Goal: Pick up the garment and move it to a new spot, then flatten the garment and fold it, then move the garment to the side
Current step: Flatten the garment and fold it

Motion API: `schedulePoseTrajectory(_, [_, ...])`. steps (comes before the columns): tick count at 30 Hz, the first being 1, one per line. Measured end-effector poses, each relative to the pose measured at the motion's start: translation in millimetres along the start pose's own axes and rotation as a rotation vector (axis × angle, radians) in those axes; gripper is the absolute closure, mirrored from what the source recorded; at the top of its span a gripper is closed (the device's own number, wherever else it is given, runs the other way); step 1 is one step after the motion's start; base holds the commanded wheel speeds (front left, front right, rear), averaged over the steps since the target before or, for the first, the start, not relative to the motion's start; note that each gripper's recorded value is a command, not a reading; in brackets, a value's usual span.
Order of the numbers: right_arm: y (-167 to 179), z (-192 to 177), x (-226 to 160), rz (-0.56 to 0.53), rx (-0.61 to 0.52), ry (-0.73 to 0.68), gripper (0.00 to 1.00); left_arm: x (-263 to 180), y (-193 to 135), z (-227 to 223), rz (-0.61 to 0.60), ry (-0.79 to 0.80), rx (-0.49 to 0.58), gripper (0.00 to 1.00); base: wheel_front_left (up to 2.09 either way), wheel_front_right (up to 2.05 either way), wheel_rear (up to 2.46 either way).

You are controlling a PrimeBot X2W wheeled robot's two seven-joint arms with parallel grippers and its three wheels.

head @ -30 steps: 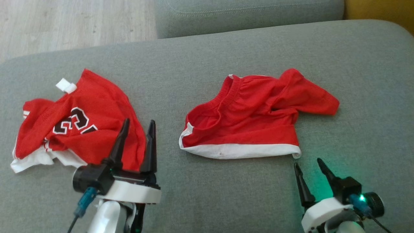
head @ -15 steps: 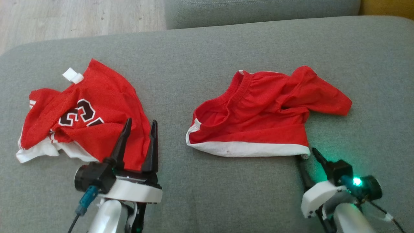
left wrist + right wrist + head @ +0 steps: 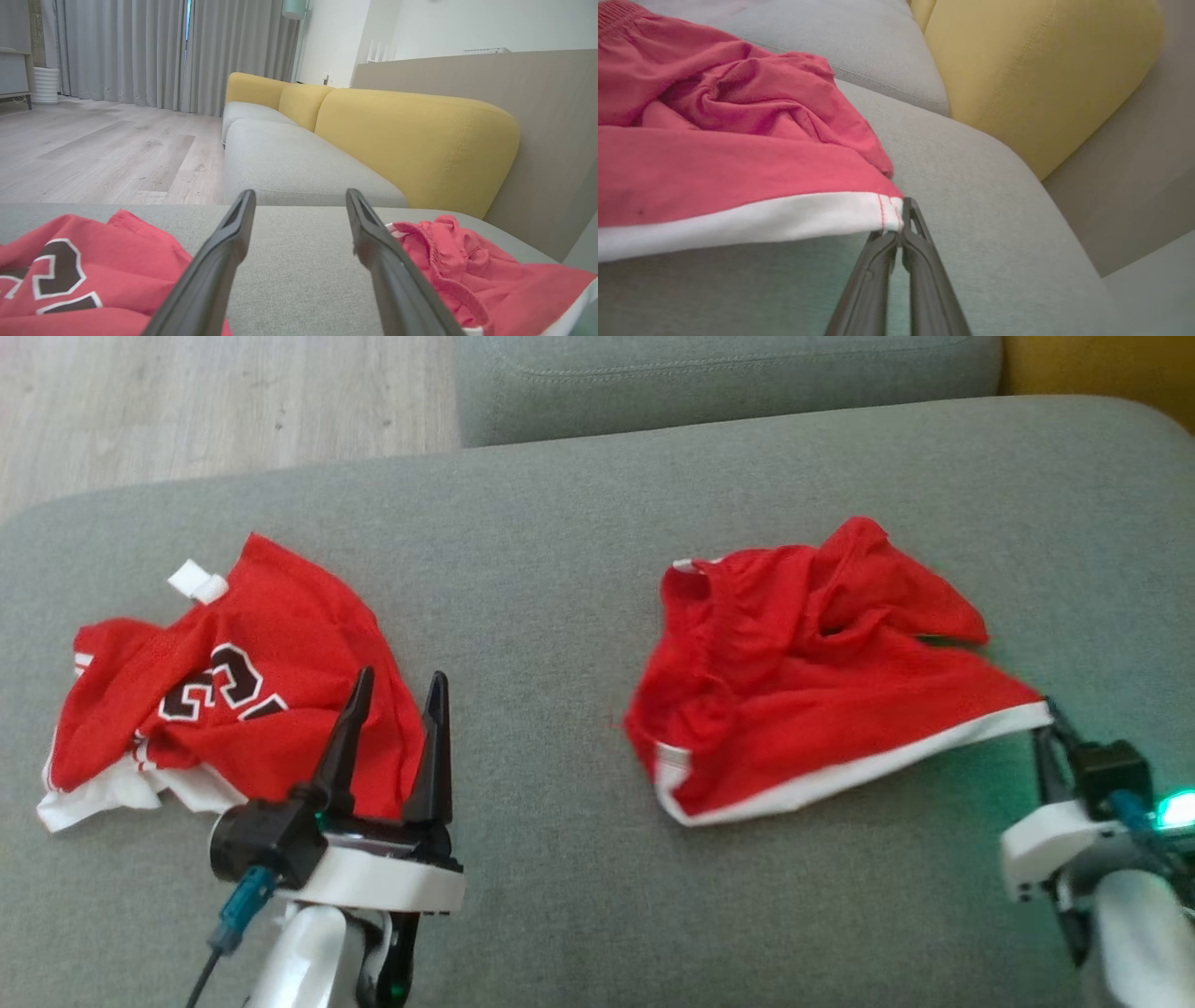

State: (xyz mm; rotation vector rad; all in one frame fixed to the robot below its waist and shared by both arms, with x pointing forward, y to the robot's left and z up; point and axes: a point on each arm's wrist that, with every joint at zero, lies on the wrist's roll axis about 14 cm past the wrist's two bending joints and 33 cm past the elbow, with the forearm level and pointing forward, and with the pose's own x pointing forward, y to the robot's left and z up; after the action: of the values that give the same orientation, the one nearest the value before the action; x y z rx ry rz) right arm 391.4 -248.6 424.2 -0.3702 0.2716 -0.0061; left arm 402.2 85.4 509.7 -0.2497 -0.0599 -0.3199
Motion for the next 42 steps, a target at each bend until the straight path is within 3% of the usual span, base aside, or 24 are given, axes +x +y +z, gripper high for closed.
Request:
schedulePoseTrajectory(3, [-15.2,-2.7,-1.4,-0.031,-0.044,0.034,1.00,0.2,-1.7,3.6,-0.003,-0.011,-0.009,0.00,0.00,0.00,0.00])
schedulePoseTrajectory(4, [-16.0,-4.2,-1.9,-0.033,-0.048,0.043,0.55,0.1,-2.0,3.6,-0.004,-0.011,-0.010,0.00,0.00,0.00,0.00])
schedulePoseTrajectory(5, [-16.2,-5.1,-2.4,-0.036,-0.044,0.047,0.00,0.0,-2.1,3.6,-0.004,-0.011,-0.010,0.00,0.00,0.00,0.00])
schedulePoseTrajectory(11, [-36.2,4.2,-8.8,-0.128,0.008,0.013,0.00,0.8,-3.9,5.5,-0.009,-0.017,-0.009,0.00,0.00,0.00,0.00])
schedulePoseTrajectory(16, [-53.9,37.2,-16.5,-0.216,0.098,-0.136,0.00,2.8,-9.2,9.1,-0.025,-0.028,-0.007,0.00,0.00,0.00,0.00])
schedulePoseTrajectory(22, [-13.7,46.9,-23.1,-0.114,0.358,-0.213,0.00,5.1,-16.7,10.8,-0.047,-0.033,-0.008,0.00,0.00,0.00,0.00])
schedulePoseTrajectory(30, [0.9,38.4,-31.4,-0.084,0.480,-0.204,0.00,5.7,-46.4,-15.5,-0.155,0.046,0.036,0.00,0.00,0.00,0.00])
schedulePoseTrajectory(37, [1.4,28.7,-26.5,-0.091,0.502,-0.174,0.00,-6.9,-129.7,-73.3,-0.584,0.343,0.175,0.00,0.00,0.00,0.00])
schedulePoseTrajectory(42, [2.3,24.8,-22.0,-0.091,0.507,-0.160,0.00,-1.4,-135.2,-81.7,-0.775,0.500,0.321,0.00,0.00,0.00,0.00])
